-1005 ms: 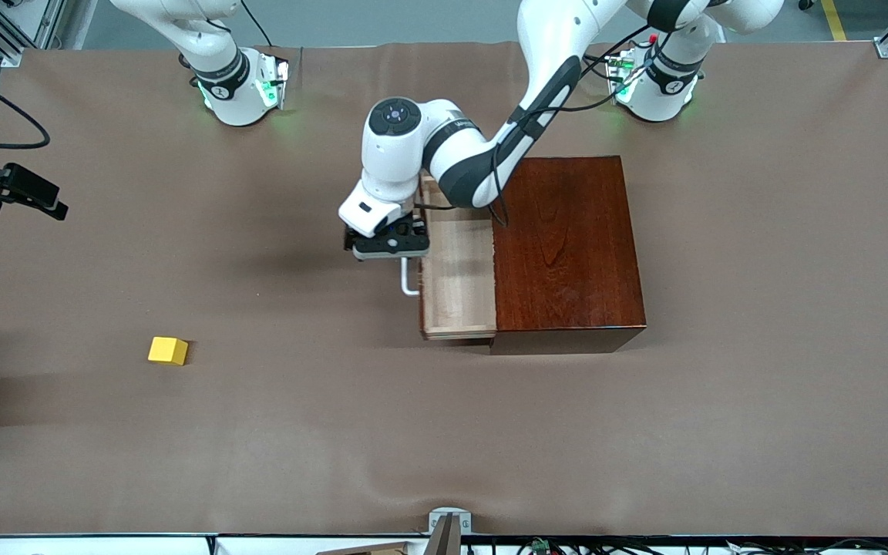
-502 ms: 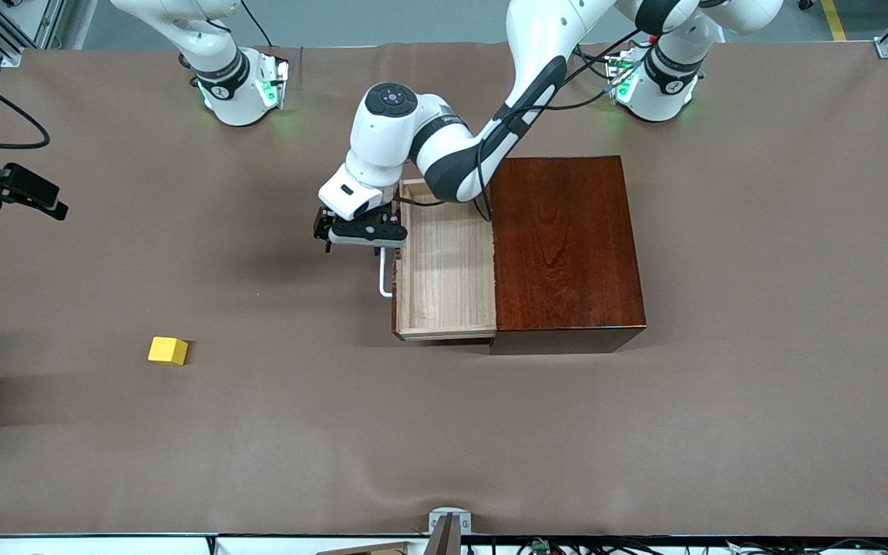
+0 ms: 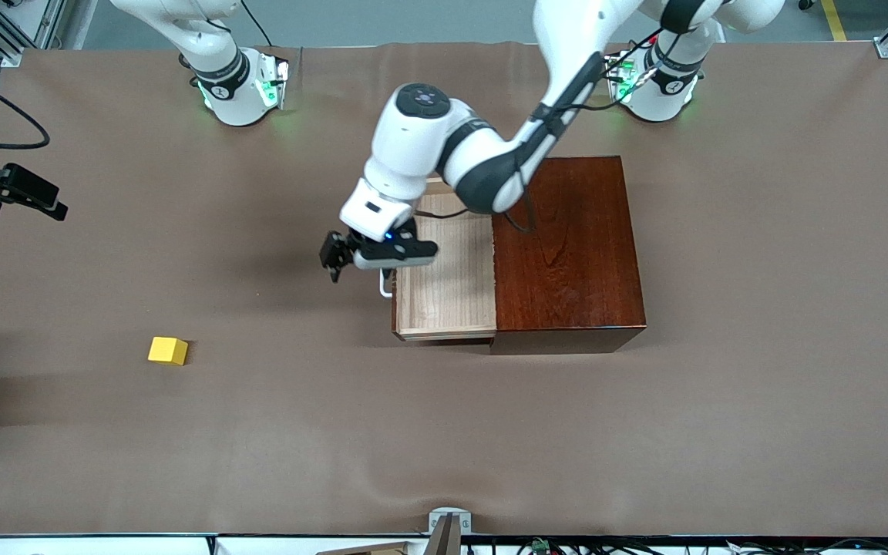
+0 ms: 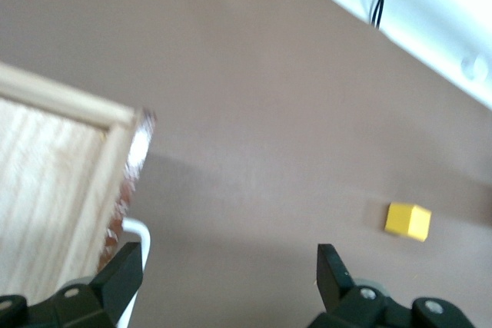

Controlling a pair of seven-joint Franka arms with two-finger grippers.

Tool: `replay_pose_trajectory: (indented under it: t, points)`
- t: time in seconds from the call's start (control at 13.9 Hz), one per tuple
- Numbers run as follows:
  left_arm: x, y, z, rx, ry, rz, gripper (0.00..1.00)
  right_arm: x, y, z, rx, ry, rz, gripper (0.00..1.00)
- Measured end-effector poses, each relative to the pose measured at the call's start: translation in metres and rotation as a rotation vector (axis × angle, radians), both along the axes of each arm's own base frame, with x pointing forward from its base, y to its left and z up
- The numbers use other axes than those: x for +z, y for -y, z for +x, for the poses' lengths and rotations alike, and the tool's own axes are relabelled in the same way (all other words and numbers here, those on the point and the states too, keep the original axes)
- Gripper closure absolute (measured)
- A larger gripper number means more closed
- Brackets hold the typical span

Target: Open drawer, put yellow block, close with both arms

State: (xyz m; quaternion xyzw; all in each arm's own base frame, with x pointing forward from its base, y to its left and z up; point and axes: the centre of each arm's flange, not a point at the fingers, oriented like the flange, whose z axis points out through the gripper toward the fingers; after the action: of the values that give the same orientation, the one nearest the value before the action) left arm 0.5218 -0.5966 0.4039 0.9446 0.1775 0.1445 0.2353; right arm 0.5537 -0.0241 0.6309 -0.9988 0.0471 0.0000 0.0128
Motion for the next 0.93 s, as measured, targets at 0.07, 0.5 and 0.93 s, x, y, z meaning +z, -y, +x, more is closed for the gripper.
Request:
replay_pose_trajectory:
  t: [0.07,0.5,0.93]
  points:
    - [0.012,-0.016,0.015,0.034,-0.006,-0.018,0.00,0.000,0.000,0.001,0.000,0.001,0.000,0.00]
    - [0.062,-0.116,0.074,0.184,-0.112,0.085,0.00,-0.007,0.004,0.014,-0.008,0.048,-0.002,0.00]
    - [0.119,-0.262,0.122,0.200,-0.177,0.236,0.00,-0.058,0.032,0.055,0.114,0.025,-0.003,0.00]
